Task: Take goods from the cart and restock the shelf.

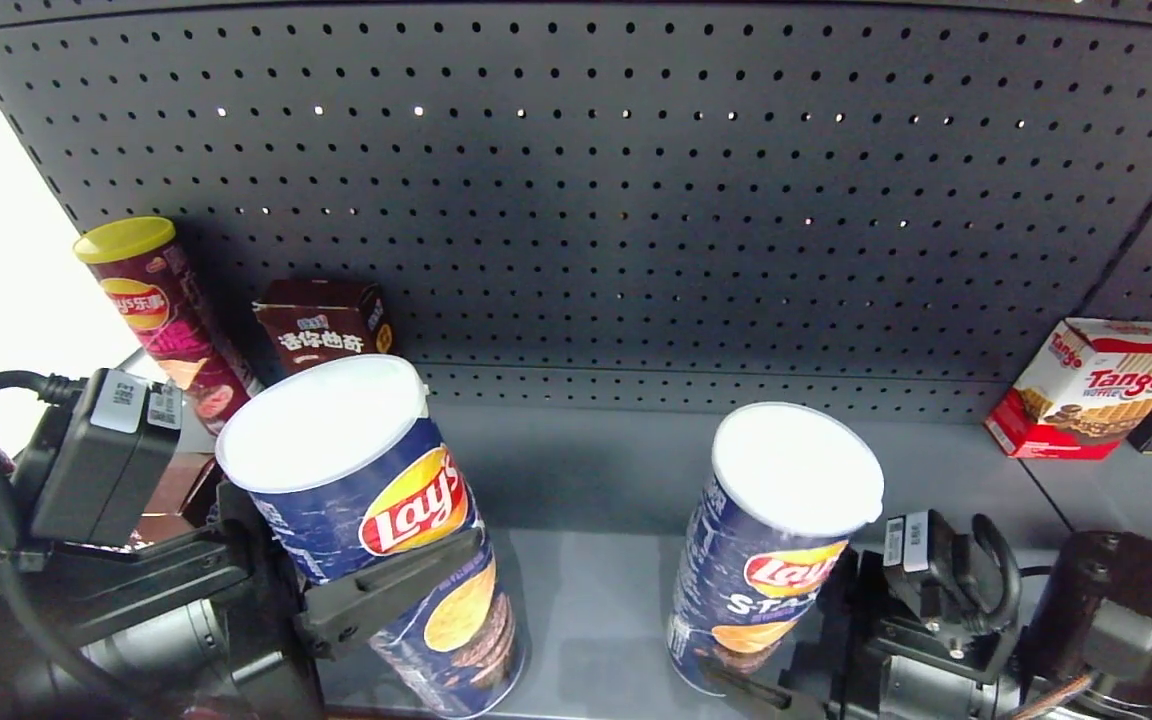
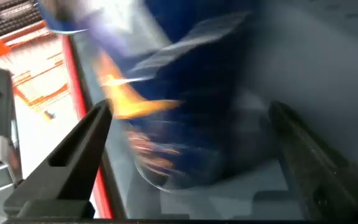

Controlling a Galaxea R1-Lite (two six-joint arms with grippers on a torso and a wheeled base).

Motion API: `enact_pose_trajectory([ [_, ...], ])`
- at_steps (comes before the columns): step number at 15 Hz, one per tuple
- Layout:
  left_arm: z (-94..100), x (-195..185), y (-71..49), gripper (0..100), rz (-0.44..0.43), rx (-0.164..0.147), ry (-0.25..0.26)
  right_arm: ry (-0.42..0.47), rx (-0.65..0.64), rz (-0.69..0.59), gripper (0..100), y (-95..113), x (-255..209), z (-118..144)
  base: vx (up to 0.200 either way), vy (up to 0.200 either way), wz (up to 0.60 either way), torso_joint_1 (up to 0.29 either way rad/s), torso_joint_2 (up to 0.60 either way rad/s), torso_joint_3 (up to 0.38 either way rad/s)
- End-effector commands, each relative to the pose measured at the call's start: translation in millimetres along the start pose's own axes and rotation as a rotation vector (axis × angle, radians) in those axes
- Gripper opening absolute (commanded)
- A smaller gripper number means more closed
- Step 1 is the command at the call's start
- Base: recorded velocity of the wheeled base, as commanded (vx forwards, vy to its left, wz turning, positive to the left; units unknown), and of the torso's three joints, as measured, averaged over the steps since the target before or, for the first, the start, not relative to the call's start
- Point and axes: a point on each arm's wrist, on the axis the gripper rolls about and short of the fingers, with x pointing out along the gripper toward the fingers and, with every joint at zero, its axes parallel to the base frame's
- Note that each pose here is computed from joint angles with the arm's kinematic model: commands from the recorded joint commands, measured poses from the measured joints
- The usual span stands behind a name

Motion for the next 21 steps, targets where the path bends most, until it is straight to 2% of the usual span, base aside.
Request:
enact_pose_trajectory([
  [1,0.0,0,-0.1,0,0.0,0.0,0.0,-0.055,-0.025,-0.061,100,-4,-26,14,0.0,0.0,0.0,0.0,0.0,0.0],
  [5,0.5,1,-0.4,0,-0.005,0.0,-0.002,-0.213,-0.122,-0.165,100,7,-81,44,0.0,0.0,0.0,0.0,0.0,0.0],
  [9,1.3,1,-1.3,0,-0.01,0.002,-0.006,-0.274,-0.185,-0.347,100,11,-128,55,0.0,0.0,0.0,0.0,0.0,0.0],
  [11,1.9,1,-1.2,0,-0.01,0.003,-0.007,-0.25,-0.173,-0.391,100,18,-142,53,0.0,0.0,0.0,0.0,0.0,0.0],
  [12,2.3,1,-1.2,0,-0.01,0.003,-0.009,-0.218,-0.156,-0.475,100,27,-158,50,0.0,0.0,0.0,0.0,0.0,0.0],
  [13,1.9,1,-1.5,0,-0.011,0.003,-0.007,-0.213,-0.148,-0.519,100,32,-166,48,0.0,0.0,0.0,0.0,0.0,0.0],
  [15,1.8,1,-1.6,0,-0.014,0.003,-0.008,-0.217,-0.121,-0.685,100,50,-187,42,0.0,0.0,0.0,0.0,0.0,0.0],
  [16,1.8,1,-1.6,0,-0.014,0.003,-0.008,-0.217,-0.12,-0.694,100,51,-189,41,0.0,0.0,0.0,0.0,0.0,0.0],
  [17,0.3,1,-2.1,0,-0.017,0.003,-0.004,-0.212,-0.108,-0.795,100,66,-203,29,0.0,0.0,0.0,0.0,0.0,0.0],
  [20,1.3,1,-3.2,0,-0.022,0.008,-0.01,-0.175,-0.087,-0.831,100,93,-223,-2,0.0,0.0,0.0,0.0,0.0,0.0],
  [21,1.6,1,-5.8,0,-0.034,0.011,-0.012,-0.138,-0.062,-0.852,100,94,-223,-8,0.0,0.0,0.0,0.0,0.0,0.0],
])
